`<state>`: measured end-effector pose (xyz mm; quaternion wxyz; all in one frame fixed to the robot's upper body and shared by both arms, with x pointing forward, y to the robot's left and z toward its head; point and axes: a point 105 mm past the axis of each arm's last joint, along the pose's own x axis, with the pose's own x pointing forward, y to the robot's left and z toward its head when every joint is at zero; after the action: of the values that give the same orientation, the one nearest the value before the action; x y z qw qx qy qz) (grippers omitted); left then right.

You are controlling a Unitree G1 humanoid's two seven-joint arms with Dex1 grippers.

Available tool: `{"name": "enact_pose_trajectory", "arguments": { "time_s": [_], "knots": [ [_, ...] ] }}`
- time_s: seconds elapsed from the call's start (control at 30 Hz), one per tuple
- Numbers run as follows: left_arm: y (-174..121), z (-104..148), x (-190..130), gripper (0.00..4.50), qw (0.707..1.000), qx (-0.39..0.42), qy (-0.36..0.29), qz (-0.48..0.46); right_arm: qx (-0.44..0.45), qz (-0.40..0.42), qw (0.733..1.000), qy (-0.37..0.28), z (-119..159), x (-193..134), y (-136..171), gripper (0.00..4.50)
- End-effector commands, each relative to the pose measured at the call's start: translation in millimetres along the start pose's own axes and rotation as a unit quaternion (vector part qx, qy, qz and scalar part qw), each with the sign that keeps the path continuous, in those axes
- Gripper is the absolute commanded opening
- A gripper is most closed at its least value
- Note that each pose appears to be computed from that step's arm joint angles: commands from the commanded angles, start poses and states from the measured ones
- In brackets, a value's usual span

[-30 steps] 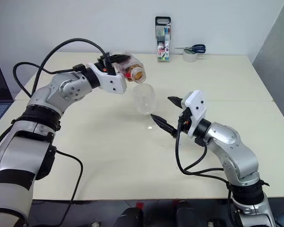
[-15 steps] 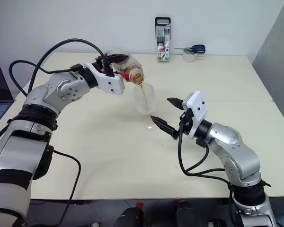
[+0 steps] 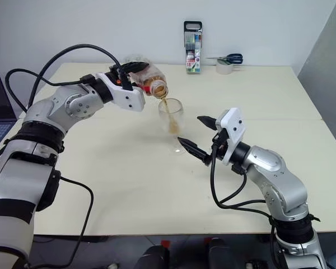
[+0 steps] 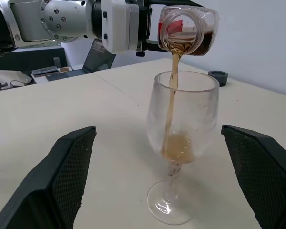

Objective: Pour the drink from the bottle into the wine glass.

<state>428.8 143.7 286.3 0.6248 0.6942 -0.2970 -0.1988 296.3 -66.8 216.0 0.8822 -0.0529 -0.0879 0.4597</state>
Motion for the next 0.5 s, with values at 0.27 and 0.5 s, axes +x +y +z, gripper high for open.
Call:
{"name": "enact_pose_trajectory", "arguments": {
  "time_s": [0.27, 0.5],
  "knots": [
    [30.3, -0.4, 2.3, 1.69, 0.999, 0.026, -0.003, 0.044, -0.012, 0.021, 0.999, -0.028, 14.2, 1.4, 14.1, 4.5],
    [30.8, -1.0, 3.9, 1.69, 0.999, 0.028, 0.0, 0.046, -0.009, 0.022, 0.999, -0.028, 13.5, 1.5, 17.6, 4.5]
  ]
}}
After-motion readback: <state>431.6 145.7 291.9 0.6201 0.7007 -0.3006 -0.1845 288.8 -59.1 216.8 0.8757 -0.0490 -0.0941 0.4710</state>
